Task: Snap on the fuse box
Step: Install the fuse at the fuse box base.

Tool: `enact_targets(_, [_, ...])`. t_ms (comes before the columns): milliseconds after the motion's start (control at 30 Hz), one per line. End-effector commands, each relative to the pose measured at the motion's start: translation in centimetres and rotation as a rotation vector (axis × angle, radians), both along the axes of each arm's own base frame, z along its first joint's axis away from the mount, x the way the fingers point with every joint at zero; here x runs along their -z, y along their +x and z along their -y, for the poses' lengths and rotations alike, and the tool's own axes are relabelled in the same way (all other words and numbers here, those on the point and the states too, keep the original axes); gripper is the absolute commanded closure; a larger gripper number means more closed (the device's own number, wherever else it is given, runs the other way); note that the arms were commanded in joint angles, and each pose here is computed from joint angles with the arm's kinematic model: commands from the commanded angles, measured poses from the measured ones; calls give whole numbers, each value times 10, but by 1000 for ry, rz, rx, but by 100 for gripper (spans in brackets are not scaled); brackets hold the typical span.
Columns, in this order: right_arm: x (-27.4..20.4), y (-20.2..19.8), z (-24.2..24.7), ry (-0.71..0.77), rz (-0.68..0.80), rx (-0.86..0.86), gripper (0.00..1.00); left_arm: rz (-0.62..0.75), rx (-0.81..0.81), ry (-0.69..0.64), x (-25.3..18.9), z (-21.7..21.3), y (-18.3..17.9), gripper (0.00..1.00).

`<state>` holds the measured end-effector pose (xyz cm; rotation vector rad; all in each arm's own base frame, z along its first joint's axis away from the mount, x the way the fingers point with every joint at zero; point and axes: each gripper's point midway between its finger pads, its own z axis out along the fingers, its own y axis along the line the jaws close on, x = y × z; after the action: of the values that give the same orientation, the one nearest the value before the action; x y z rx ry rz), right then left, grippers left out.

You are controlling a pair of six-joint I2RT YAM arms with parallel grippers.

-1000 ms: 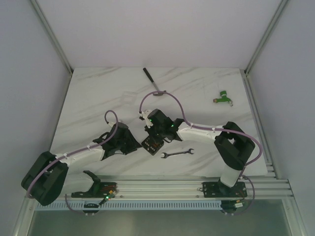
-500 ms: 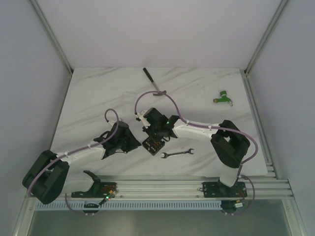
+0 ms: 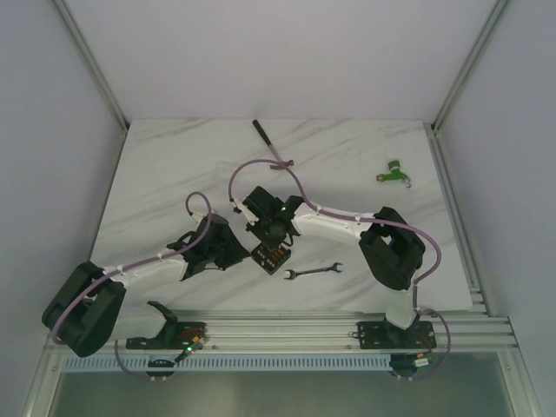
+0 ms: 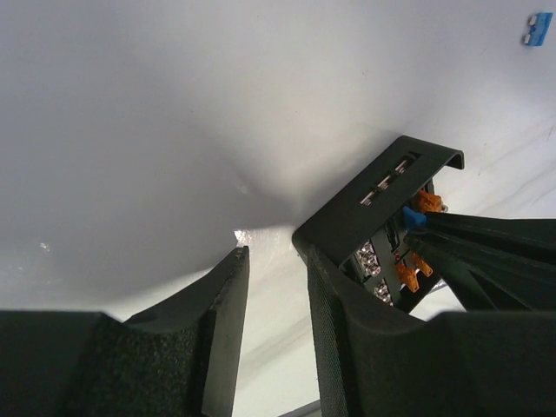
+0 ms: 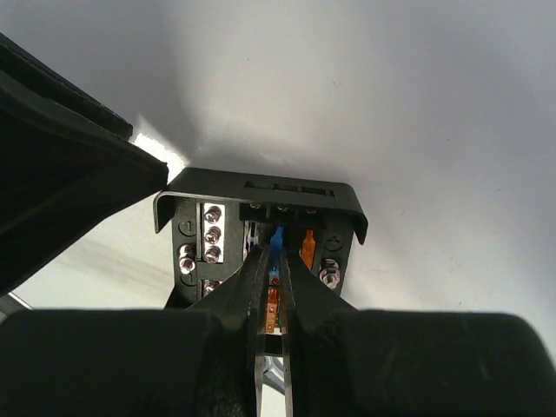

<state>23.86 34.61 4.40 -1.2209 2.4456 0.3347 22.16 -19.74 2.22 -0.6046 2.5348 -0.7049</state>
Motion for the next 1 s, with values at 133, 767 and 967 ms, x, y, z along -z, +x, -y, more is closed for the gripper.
enact_targets(133, [75,-32,59,-300,-142,13,100,28,3,-18,-3,3,3,55])
enact_targets(767, [121,-25,99,-460,-186,129,100,78,-41,-14,-9,-14,-3,31])
enact_targets(967, [55,-7,52,-229,-105,126,84,115,-35,2,-17,-19,0,20])
